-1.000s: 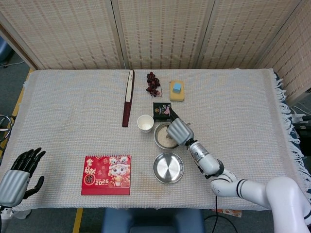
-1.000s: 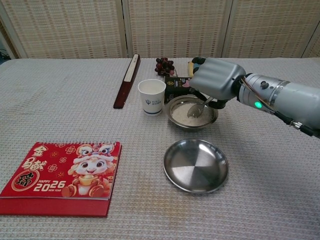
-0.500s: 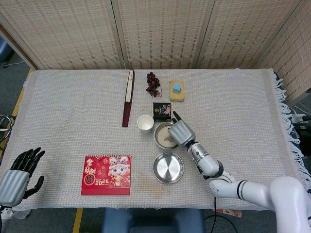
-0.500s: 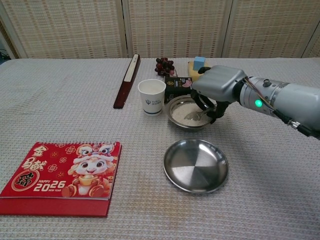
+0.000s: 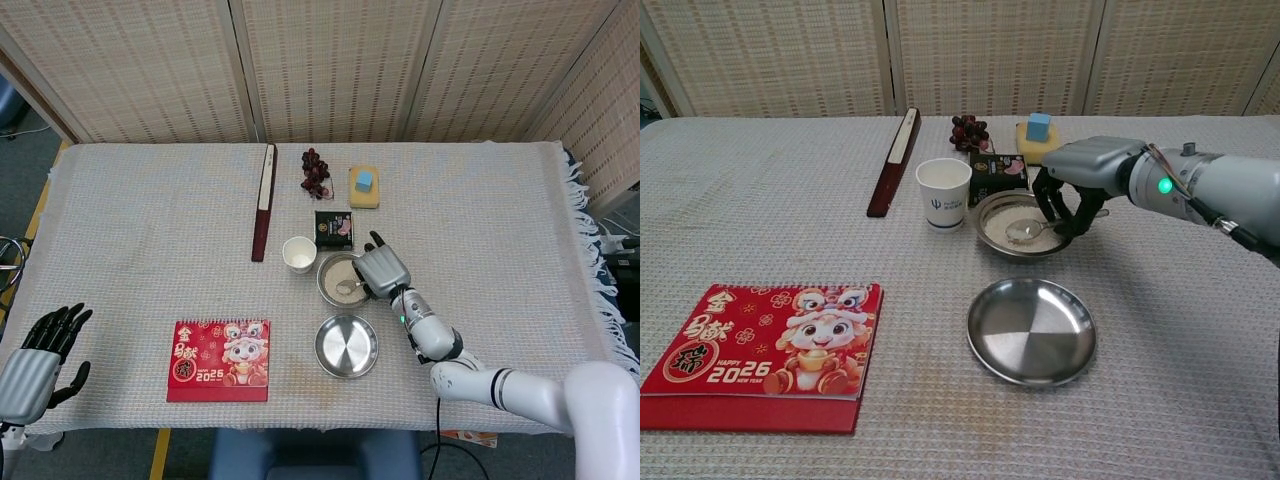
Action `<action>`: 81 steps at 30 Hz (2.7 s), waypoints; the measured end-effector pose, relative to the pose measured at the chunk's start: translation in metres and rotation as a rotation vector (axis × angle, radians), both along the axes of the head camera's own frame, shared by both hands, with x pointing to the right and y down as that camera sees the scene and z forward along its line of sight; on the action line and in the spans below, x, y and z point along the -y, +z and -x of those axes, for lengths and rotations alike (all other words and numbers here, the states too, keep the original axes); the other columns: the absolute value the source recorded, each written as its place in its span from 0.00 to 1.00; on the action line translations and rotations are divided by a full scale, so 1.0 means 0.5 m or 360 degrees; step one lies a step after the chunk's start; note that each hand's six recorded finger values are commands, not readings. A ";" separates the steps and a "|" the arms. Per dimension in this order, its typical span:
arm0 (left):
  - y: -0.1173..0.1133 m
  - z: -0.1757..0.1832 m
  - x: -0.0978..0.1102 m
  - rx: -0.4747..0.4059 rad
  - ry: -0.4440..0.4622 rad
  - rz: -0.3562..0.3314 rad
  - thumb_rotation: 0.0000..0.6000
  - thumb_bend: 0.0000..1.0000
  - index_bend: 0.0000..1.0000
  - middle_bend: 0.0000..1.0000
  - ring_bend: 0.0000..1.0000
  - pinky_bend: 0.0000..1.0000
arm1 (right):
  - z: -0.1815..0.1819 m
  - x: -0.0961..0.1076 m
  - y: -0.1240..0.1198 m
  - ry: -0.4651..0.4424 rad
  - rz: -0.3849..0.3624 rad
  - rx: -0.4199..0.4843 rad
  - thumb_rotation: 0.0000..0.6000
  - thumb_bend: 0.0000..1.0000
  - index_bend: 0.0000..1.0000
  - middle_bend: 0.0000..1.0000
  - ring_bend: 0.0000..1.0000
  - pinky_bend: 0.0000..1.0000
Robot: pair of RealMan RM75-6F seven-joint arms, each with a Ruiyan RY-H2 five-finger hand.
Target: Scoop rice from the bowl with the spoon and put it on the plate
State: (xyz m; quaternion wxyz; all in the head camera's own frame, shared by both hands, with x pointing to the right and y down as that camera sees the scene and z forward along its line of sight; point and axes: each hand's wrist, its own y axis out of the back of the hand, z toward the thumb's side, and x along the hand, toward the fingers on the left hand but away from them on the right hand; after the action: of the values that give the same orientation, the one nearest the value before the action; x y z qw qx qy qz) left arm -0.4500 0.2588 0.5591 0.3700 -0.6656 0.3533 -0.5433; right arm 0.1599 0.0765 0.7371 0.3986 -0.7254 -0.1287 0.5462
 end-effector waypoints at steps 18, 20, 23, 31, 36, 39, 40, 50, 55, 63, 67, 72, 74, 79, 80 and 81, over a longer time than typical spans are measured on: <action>0.010 -0.003 0.000 0.0009 0.0000 0.0029 1.00 0.46 0.00 0.00 0.00 0.09 | -0.046 0.035 -0.005 0.0177 0.0069 0.0000 1.00 0.32 0.93 0.58 0.20 0.00; 0.011 -0.002 0.001 0.0010 -0.0002 0.0031 1.00 0.46 0.00 0.00 0.00 0.09 | -0.042 0.035 -0.009 0.0178 0.0069 0.0014 1.00 0.32 0.93 0.58 0.20 0.00; 0.011 -0.003 0.001 0.0009 -0.0002 0.0033 1.00 0.46 0.00 0.00 0.00 0.09 | -0.038 0.041 -0.019 0.0187 0.0058 0.0041 1.00 0.32 0.93 0.58 0.20 0.00; 0.011 -0.003 0.001 0.0006 -0.0002 0.0039 1.00 0.46 0.00 0.00 0.00 0.09 | -0.014 0.083 -0.061 0.0252 0.0009 0.0148 1.00 0.32 0.93 0.58 0.20 0.00; 0.011 -0.002 0.001 0.0006 -0.0005 0.0042 1.00 0.46 0.00 0.00 0.00 0.09 | 0.003 0.098 -0.072 0.0274 -0.0005 0.0187 1.00 0.32 0.93 0.58 0.20 0.00; 0.012 0.002 0.002 0.0009 -0.0015 0.0049 1.00 0.46 0.00 0.00 0.00 0.09 | 0.029 0.112 -0.078 0.0292 -0.0015 0.0226 1.00 0.32 0.93 0.58 0.20 0.00; 0.013 0.004 0.003 0.0008 -0.0023 0.0053 1.00 0.46 0.00 0.00 0.00 0.09 | 0.041 0.119 -0.077 0.0300 -0.0016 0.0236 1.00 0.32 0.93 0.58 0.20 0.00; 0.016 0.008 0.005 0.0011 -0.0036 0.0071 1.00 0.46 0.00 0.00 0.00 0.09 | 0.144 0.142 -0.061 0.0310 -0.0020 0.0254 1.00 0.32 0.93 0.58 0.21 0.00; 0.015 0.013 0.007 0.0002 -0.0045 0.0072 1.00 0.46 0.00 0.00 0.00 0.09 | 0.182 0.146 -0.054 0.0247 -0.0056 0.0201 1.00 0.32 0.93 0.58 0.21 0.00; 0.017 0.019 0.008 -0.0053 -0.0068 0.0116 1.00 0.46 0.00 0.00 0.00 0.09 | 0.210 0.145 -0.034 0.0109 -0.0166 0.0023 1.00 0.32 0.93 0.58 0.21 0.00; 0.014 0.026 0.011 -0.0027 -0.0072 0.0096 1.00 0.46 0.00 0.00 0.00 0.09 | 0.223 0.145 -0.033 -0.0012 -0.0284 -0.0088 1.00 0.32 0.93 0.58 0.21 0.00; 0.020 0.031 0.013 -0.0013 -0.0080 0.0112 1.00 0.46 0.00 0.00 0.00 0.09 | 0.247 0.142 -0.042 -0.0231 -0.0491 -0.0227 1.00 0.32 0.93 0.58 0.21 0.00; 0.020 0.030 0.013 -0.0015 -0.0079 0.0112 1.00 0.46 0.00 0.00 0.00 0.09 | 0.258 0.137 -0.044 -0.0329 -0.0584 -0.0285 1.00 0.32 0.93 0.58 0.21 0.00; 0.013 0.027 0.014 -0.0049 -0.0078 0.0082 1.00 0.46 0.00 0.00 0.00 0.09 | 0.278 0.119 -0.046 -0.0531 -0.0748 -0.0388 1.00 0.32 0.93 0.58 0.21 0.00; 0.013 0.027 0.014 -0.0048 -0.0077 0.0080 1.00 0.46 0.00 0.00 0.00 0.09 | 0.281 0.117 -0.047 -0.0565 -0.0776 -0.0406 1.00 0.32 0.93 0.58 0.21 0.00; 0.012 0.027 0.013 -0.0048 -0.0076 0.0079 1.00 0.46 0.00 0.00 0.00 0.09 | 0.283 0.114 -0.048 -0.0598 -0.0802 -0.0424 1.00 0.32 0.93 0.58 0.21 0.00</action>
State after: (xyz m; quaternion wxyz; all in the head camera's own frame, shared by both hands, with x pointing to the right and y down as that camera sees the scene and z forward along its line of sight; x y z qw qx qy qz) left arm -0.4634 0.2521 0.5653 0.3350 -0.6740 0.3610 -0.5505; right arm 0.0183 0.0194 0.7131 0.6723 -0.5374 -0.0706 0.5042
